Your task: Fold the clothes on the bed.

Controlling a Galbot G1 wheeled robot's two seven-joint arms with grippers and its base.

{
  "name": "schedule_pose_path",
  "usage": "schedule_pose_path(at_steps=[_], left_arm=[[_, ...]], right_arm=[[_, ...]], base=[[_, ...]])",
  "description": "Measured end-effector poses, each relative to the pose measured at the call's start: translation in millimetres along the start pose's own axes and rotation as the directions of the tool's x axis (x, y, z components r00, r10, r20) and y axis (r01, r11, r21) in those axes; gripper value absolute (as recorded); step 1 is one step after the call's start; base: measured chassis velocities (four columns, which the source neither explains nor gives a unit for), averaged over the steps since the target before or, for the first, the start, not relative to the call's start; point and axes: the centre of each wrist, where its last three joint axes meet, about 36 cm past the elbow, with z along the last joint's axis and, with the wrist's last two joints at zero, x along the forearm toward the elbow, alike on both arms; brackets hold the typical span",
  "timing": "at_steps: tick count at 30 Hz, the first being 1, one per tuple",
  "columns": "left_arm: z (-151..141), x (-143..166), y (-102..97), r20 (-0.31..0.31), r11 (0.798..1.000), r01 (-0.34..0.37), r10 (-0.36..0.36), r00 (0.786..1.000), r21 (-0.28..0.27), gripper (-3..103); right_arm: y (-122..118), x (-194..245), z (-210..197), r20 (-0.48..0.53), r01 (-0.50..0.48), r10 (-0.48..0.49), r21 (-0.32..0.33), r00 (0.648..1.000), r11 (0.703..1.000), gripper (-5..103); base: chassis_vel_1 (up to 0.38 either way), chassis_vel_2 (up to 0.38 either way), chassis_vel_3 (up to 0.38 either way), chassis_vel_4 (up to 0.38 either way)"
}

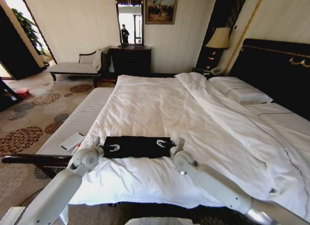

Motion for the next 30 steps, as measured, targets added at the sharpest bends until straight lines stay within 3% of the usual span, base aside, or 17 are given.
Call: schedule_pose_path(at_steps=[7,10,13,14,15,19,20,22,27,30], left_arm=[[30,23,3.2,-0.047,0.995,0.047,-0.052,0.998,-0.087,100],[32,31,2.0,-0.043,0.994,0.048,-0.053,0.998,-0.094,100],[8,51,-9.3,0.043,0.998,-0.001,0.003,0.999,-0.066,100],[8,51,-9.3,0.043,0.998,-0.001,0.003,0.999,-0.066,100],[-7,63,-14.6,0.094,0.998,-0.036,0.04,0.995,-0.047,100],[-63,115,-20.0,0.32,0.988,-0.152,0.141,0.937,0.01,100],[-63,115,-20.0,0.32,0.988,-0.152,0.141,0.937,0.01,100],[-89,122,-10.6,0.401,0.988,-0.153,0.124,0.908,0.039,100],[-121,119,7.7,0.463,0.983,-0.144,0.074,0.883,0.116,100],[-128,120,12.5,0.479,0.981,-0.147,0.067,0.875,0.13,100]], right_arm=[[-12,26,16,-0.005,-0.025,0.025,-0.027,1.0,0.999,100],[-14,34,8,0.02,-0.022,0.023,-0.047,1.0,0.999,100],[-20,45,-19,0.087,-0.013,0.023,-0.113,0.996,0.994,100],[-20,45,-19,0.087,-0.013,0.023,-0.113,0.996,0.994,100],[-24,47,-31,0.111,-0.011,0.027,-0.142,0.993,0.99,100],[-45,38,-62,0.122,-0.006,0.034,-0.223,0.992,0.975,100],[-45,38,-62,0.122,-0.006,0.034,-0.223,0.992,0.975,100],[-54,28,-68,0.047,-0.004,0.017,-0.261,0.999,0.965,100],[-61,11,-73,-0.119,0.004,-0.048,-0.347,0.992,0.938,100],[-67,0,-74,-0.173,-0.005,-0.069,-0.396,0.982,0.918,100]], base=[[0.0,0.0,0.0,0.0],[0.0,0.0,0.0,0.0],[0.0,0.0,0.0,0.0],[0.0,0.0,0.0,0.0],[0.0,0.0,0.0,0.0],[0.0,0.0,0.0,0.0],[0.0,0.0,0.0,0.0],[0.0,0.0,0.0,0.0],[0.0,0.0,0.0,0.0],[0.0,0.0,0.0,0.0]])
